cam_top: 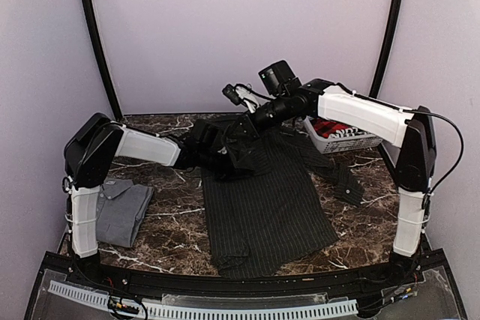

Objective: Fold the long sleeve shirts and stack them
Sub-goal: Fold the sleeve at the center of the board.

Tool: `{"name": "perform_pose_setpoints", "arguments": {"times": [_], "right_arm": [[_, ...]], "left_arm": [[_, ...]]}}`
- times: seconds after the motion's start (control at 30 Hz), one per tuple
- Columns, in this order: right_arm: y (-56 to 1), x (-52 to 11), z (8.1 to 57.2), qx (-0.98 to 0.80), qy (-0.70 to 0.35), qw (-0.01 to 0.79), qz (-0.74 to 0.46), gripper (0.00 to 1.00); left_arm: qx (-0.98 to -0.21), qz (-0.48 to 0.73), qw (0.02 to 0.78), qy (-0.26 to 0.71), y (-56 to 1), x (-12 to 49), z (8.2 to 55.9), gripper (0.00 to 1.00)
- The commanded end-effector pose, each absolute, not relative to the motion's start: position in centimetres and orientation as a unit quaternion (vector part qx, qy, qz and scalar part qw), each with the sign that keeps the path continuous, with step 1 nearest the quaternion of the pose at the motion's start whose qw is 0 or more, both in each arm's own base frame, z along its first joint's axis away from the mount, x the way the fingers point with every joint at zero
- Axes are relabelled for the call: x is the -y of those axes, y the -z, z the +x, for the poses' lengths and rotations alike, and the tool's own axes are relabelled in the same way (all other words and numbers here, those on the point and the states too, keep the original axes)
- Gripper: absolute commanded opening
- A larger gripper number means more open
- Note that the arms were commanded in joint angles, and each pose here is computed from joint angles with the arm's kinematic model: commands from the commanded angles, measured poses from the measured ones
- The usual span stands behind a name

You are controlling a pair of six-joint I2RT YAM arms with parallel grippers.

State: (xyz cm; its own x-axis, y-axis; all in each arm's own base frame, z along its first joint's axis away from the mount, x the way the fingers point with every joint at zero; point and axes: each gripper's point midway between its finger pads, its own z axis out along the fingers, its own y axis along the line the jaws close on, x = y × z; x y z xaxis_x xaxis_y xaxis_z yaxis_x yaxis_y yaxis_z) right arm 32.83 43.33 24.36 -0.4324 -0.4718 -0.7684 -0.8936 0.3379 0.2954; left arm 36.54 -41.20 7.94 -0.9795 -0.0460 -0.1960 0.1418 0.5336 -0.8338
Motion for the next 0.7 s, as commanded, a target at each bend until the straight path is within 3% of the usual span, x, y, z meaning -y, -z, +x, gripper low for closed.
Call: {"name": "perform_pose_setpoints", "arguments": {"times": [0.0,0.3,0.67], "right_arm": [[-21.8,-44.7,30.1,-0.757,-0.382,0.239,-0.472,0.0],[-15.2,-44.8,23.3,-0.753,-0.4,0.131,-0.506,0.0],[-13.5,-46.2,21.9,-0.754,-0.386,0.107,-0.521,0.0]], "left_arm": [[-0.844,0.025,0.137,0.518,-13.7,40.7,35.1,0.18],[-0.881,0.004,0.143,0.45,-13.0,35.8,31.6,0.18],[-0.937,-0.002,0.141,0.319,-9.9,29.6,28.8,0.23]]}}
